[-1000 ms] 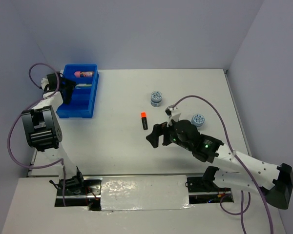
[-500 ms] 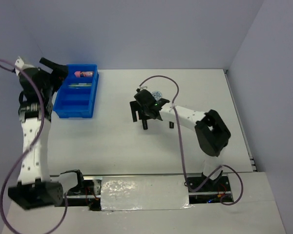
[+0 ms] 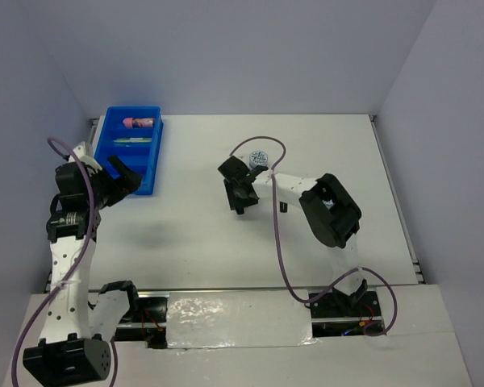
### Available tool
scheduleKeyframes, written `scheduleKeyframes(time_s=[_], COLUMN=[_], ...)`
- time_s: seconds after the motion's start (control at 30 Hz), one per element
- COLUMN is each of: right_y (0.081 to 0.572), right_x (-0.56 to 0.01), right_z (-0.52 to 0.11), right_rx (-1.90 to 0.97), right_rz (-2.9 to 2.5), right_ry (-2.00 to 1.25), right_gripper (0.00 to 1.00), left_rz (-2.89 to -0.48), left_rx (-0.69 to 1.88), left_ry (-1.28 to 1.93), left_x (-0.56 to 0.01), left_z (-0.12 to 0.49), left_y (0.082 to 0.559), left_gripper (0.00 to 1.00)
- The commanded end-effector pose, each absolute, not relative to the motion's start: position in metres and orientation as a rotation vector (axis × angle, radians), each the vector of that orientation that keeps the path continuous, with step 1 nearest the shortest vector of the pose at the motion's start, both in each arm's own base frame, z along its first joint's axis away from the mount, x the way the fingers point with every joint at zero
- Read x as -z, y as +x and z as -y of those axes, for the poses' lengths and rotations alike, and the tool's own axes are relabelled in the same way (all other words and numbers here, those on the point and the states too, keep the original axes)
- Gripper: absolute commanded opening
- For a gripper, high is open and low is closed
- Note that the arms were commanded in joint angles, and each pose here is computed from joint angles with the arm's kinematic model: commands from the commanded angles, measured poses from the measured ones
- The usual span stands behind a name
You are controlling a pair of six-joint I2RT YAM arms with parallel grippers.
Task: Sort the stationery into containers
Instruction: Pick up the pen from the center of the board.
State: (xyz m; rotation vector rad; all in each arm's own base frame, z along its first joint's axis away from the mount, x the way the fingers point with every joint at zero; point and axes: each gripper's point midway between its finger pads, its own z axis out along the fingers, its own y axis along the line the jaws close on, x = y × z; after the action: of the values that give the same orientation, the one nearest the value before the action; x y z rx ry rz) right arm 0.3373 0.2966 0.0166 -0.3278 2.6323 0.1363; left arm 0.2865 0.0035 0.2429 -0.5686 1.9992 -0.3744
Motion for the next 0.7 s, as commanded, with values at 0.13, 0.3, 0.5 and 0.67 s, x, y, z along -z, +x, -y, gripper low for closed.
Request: scheduleKeyframes(time_s=[0.13, 0.3, 0.5, 0.67], right_y=[0.326, 0.310, 0.263, 0.242], right_x=[-0.001, -0.076, -0.153, -0.196], right_z=[-0.308, -0.336, -0.367, -0.370], right_rx=[-0.263, -0.520, -0.768, -0.882], right_rz=[-2.643, -2.425, -2.202, -2.062], right_ry=[-0.348, -0.364, -0.424, -0.422], right_gripper=[0.17, 0.14, 0.13, 0.12], left_rz=[-1.993, -1.934, -1.925, -1.906], left_rx=[0.578, 0.773, 0.992, 1.051], left_ry=[-0.429, -0.375, -0.355, -0.343], left_x=[-0.240, -0.256, -0.268, -0.276], left_z=[0.032, 0.084, 0.142, 0.167], left_y=[0.281, 0.286, 0.294, 0.296], left_gripper=[0.99, 0.99, 0.98, 0.98])
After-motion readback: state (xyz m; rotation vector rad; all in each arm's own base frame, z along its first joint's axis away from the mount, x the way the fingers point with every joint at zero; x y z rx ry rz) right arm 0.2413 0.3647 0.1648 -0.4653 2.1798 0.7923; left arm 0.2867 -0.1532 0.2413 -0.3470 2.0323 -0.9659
